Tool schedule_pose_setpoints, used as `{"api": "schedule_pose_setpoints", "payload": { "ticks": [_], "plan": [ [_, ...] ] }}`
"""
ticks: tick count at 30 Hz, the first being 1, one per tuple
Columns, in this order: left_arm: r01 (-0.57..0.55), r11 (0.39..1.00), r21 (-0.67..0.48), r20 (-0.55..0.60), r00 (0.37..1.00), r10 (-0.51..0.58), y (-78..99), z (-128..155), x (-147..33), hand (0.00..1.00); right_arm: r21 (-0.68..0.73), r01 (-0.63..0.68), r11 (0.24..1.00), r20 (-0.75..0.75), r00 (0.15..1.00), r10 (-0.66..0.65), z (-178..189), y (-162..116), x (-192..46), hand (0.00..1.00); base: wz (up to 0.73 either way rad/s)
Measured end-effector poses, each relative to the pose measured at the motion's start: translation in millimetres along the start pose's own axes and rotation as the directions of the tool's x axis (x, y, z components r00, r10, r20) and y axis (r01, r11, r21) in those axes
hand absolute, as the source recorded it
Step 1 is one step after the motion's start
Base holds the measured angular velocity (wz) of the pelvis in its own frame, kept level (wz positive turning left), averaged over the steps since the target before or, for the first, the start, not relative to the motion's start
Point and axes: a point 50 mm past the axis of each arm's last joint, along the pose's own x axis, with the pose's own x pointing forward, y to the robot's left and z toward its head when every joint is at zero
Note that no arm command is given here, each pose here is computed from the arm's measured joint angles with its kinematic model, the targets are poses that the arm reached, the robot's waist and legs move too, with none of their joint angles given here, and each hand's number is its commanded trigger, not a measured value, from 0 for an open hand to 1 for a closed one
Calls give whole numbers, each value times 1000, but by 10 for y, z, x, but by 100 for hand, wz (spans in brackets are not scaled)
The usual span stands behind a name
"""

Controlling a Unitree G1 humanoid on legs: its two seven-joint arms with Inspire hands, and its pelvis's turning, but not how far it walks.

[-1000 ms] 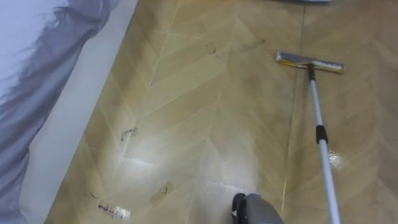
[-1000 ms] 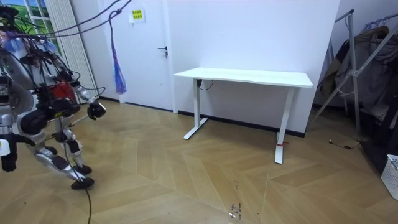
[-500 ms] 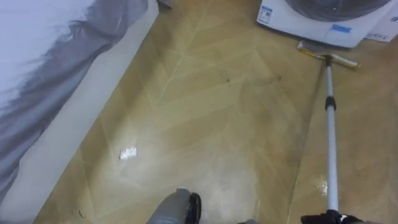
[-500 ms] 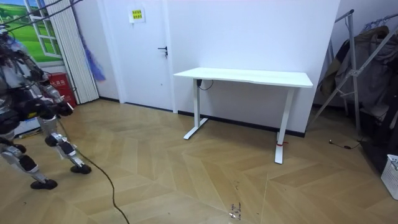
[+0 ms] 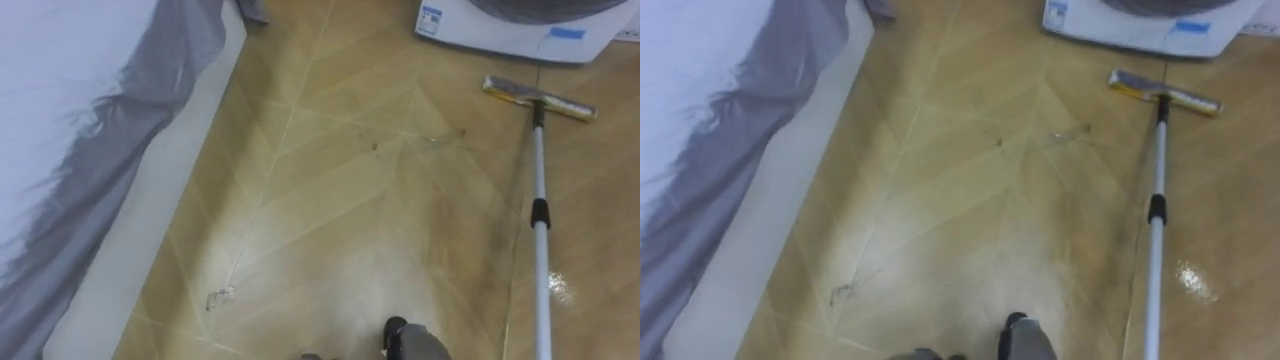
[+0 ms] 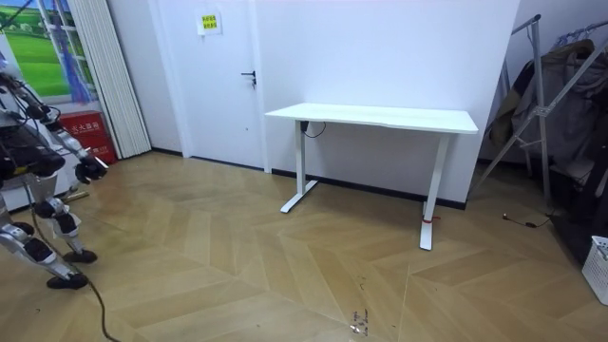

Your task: Mop floor

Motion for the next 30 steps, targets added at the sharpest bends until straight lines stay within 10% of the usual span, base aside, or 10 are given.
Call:
{"api": "schedule_pose_setpoints", "payload": {
  "ticks": [7,12,30],
  "plan": [
    [-35,999,-20,-22,999,34,101,-21,6,0,40,-85,996,166,983,78,830,165,-257,100,-1],
    [-37,999,-19,-43,998,37,123,-68,3,0,58,-135,989,158,980,124,790,155,-244,100,1],
    [-108,979,-175,-105,990,91,239,-307,-24,0,-176,-86,981,-115,991,67,-558,-91,70,100,1]
  ]
}}
